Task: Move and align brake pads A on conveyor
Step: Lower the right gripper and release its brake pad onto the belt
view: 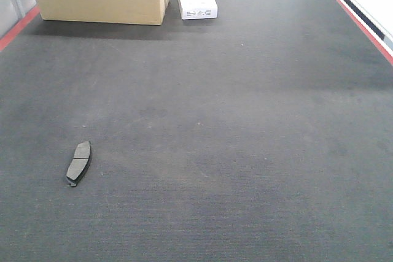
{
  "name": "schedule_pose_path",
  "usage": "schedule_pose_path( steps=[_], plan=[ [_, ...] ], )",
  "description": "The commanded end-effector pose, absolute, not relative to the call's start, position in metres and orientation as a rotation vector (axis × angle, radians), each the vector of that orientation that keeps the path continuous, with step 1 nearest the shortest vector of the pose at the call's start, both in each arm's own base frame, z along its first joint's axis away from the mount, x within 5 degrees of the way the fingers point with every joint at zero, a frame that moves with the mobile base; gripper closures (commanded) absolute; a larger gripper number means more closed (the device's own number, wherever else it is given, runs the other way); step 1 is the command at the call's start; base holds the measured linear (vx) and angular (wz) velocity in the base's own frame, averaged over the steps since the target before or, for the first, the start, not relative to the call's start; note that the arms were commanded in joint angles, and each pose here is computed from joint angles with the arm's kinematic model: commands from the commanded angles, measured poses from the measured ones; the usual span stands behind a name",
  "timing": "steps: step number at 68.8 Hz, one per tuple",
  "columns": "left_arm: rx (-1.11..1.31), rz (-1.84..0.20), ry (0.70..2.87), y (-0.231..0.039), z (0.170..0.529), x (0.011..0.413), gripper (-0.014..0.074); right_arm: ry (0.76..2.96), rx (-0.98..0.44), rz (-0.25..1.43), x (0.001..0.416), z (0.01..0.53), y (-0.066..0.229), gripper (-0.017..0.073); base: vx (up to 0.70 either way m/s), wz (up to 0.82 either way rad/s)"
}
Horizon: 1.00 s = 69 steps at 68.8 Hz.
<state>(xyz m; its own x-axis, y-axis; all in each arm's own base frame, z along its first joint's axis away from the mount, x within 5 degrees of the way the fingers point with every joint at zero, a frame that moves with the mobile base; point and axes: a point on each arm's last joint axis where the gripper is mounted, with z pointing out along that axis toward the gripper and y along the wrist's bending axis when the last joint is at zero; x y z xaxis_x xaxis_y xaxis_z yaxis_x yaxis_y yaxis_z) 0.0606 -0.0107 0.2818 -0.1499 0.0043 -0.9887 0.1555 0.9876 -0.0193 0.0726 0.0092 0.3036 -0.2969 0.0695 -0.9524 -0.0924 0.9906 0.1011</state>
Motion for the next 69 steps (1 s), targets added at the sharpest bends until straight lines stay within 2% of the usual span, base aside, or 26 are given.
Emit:
schedule_pose_path(
  steps=[1, 13, 30, 45, 55, 69],
  plan=[
    [0.106, -0.144, 1.631, -0.011, 0.295, 0.062, 0.0109, 1.794, -0.012, 0.165, 0.081, 0.318, 0.010, 0.0566, 0.00, 0.00],
    [0.106, -0.144, 1.631, -0.011, 0.295, 0.062, 0.0109, 1.968, -0.002, 0.156, 0.124, 0.314, 0.015, 0.0564, 0.00, 0.00],
    [0.106, -0.144, 1.631, -0.011, 0.295, 0.062, 0.0109, 2.287, -0.046, 0.067, 0.213, 0.301, 0.022, 0.0560, 0.00, 0.00],
    [0.106, -0.144, 1.631, -0.011, 0.295, 0.062, 0.0109, 2.545, -0.042, 0.054, 0.290, 0.261, 0.032, 0.0559, 0.00, 0.00],
    [0.106, -0.144, 1.631, -0.011, 0.295, 0.062, 0.0109, 2.694, -0.105, -0.003, 0.331, 0.232, 0.035, 0.0558, 0.00, 0.00],
    [0.106, -0.144, 1.631, -0.011, 0.295, 0.062, 0.0109, 2.798, -0.137, -0.023, 0.374, 0.211, 0.039, 0.0557, 0.00, 0.00]
  ],
)
